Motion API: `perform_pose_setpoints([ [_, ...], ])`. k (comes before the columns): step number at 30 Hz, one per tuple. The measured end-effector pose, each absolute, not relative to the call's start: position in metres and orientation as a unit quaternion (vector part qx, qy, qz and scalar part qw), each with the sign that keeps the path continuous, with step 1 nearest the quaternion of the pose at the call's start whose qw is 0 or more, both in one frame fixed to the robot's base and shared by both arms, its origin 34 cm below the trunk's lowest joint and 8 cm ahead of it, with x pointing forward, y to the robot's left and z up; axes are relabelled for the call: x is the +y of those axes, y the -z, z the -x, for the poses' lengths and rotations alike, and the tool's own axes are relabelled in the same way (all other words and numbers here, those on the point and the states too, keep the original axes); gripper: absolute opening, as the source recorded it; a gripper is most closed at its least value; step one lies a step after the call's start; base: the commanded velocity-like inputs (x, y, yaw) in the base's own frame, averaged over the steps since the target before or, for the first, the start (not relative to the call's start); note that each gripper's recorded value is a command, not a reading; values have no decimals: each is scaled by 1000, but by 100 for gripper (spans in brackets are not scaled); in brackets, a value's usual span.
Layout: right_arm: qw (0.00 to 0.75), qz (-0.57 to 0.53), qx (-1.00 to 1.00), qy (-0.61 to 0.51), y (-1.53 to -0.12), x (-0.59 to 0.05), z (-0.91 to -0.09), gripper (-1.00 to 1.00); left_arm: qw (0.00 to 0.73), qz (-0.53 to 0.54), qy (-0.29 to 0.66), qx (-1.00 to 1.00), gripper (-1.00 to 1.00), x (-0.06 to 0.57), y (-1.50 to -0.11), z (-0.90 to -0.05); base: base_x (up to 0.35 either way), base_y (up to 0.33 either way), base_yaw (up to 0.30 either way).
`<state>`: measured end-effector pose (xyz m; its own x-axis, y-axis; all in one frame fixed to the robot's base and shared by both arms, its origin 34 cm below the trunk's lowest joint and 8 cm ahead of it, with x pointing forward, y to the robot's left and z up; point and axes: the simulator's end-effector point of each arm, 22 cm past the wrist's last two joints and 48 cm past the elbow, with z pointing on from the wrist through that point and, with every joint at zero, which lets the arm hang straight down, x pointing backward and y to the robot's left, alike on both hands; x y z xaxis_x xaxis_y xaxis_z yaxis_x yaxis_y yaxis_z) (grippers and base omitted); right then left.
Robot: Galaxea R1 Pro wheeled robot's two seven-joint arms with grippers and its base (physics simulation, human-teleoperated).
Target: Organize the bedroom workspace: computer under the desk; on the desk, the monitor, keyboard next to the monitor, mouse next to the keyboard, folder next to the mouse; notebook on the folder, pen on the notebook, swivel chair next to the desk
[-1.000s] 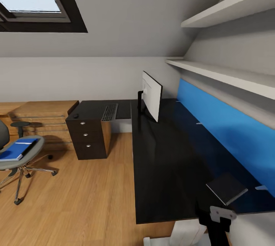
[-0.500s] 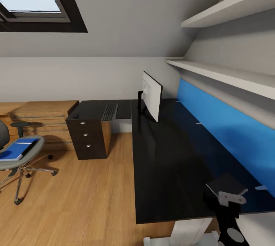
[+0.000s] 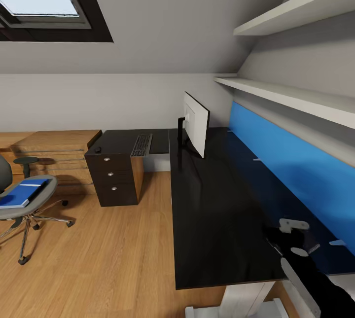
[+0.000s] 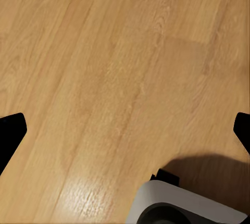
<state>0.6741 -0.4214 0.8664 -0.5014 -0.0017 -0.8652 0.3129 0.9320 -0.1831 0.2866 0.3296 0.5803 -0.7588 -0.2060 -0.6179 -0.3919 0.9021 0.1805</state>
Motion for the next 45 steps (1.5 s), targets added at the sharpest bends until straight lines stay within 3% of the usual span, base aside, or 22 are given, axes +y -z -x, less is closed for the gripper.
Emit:
perform_pose_setpoints([
  [9, 467, -109, 866, 139, -837, -453, -728, 100, 312, 161, -147, 925, 100, 324, -581, -288, 1, -18, 0],
  [17, 475, -104, 861, 149, -829, -470, -738, 100, 312, 160, -146, 925, 100, 322, -581, -289, 57, -230, 0],
  [45, 473, -101, 865, 131, -820, -444, -742, 100, 310, 165, -151, 924, 100, 327, -581, -287, 99, -162, 0],
])
